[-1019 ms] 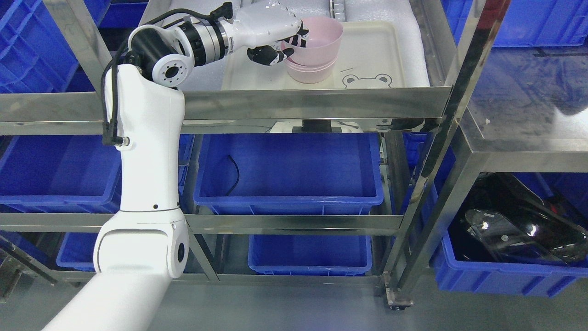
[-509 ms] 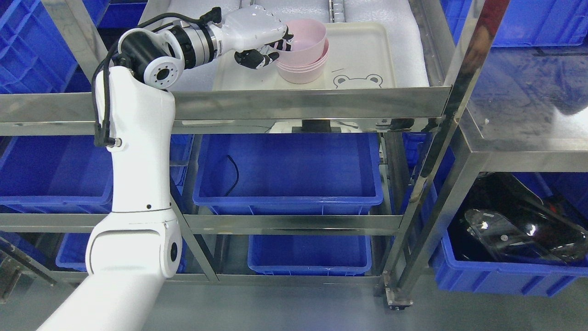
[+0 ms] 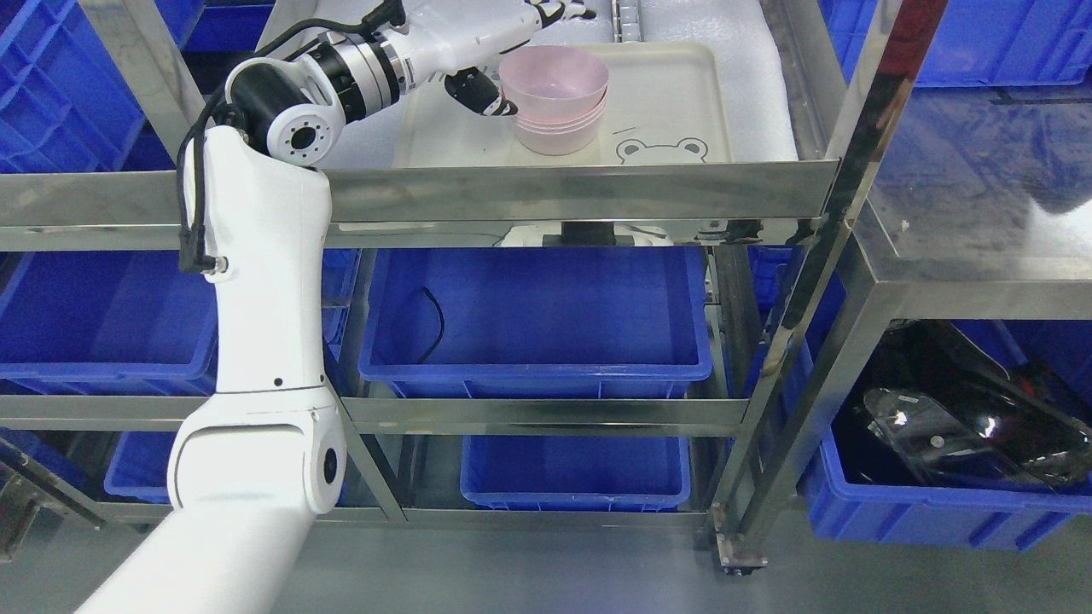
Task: Stack pink IKEA bowl on shelf middle layer
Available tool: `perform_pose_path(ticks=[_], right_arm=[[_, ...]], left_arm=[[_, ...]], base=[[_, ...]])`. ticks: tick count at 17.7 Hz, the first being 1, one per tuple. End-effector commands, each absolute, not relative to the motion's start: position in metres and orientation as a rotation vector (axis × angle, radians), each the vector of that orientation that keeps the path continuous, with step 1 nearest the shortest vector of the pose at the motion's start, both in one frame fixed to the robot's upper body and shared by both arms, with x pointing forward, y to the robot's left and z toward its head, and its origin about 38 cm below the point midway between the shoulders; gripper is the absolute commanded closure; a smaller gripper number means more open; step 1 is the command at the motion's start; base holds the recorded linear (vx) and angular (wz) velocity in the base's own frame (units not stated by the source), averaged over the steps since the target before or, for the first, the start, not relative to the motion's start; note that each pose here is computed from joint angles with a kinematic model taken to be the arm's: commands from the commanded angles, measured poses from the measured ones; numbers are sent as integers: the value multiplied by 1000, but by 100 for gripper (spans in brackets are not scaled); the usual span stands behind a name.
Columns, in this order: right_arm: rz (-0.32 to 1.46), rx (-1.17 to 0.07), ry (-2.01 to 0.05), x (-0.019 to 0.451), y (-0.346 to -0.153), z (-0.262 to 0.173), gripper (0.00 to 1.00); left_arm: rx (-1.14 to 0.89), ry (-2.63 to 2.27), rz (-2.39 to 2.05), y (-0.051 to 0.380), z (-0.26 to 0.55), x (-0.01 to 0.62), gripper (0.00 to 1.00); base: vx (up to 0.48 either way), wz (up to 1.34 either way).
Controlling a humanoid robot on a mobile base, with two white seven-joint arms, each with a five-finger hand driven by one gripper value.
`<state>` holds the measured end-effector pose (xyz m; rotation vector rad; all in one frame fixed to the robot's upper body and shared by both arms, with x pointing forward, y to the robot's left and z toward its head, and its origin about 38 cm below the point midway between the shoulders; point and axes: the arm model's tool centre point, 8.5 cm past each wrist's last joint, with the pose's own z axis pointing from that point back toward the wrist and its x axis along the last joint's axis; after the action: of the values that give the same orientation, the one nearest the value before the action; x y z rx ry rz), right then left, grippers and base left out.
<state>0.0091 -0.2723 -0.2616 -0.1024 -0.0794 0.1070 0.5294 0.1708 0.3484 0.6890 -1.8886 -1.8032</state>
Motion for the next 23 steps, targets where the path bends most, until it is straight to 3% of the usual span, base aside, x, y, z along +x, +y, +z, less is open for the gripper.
perform_pose_path(ticks=[1, 7, 11, 17, 23], right_arm=[[108, -125, -73, 0, -284, -261, 0], [108, -125, -73, 0, -284, -261, 0], [108, -125, -73, 0, -284, -261, 0], [108, -125, -73, 0, -284, -261, 0], [108, -125, -73, 0, -284, -261, 0]], left_arm=[[206, -2319, -1400, 165, 367, 515, 7], [-278, -2271, -1597, 68, 256, 426, 5], [-516, -2170, -1622, 43, 169, 359, 5], [-573, -1882, -1283, 92, 45, 290, 1], [-268, -1826, -581, 187, -16, 294, 2]], base=[[0, 0], [0, 0], [0, 0], [0, 0], [0, 0]])
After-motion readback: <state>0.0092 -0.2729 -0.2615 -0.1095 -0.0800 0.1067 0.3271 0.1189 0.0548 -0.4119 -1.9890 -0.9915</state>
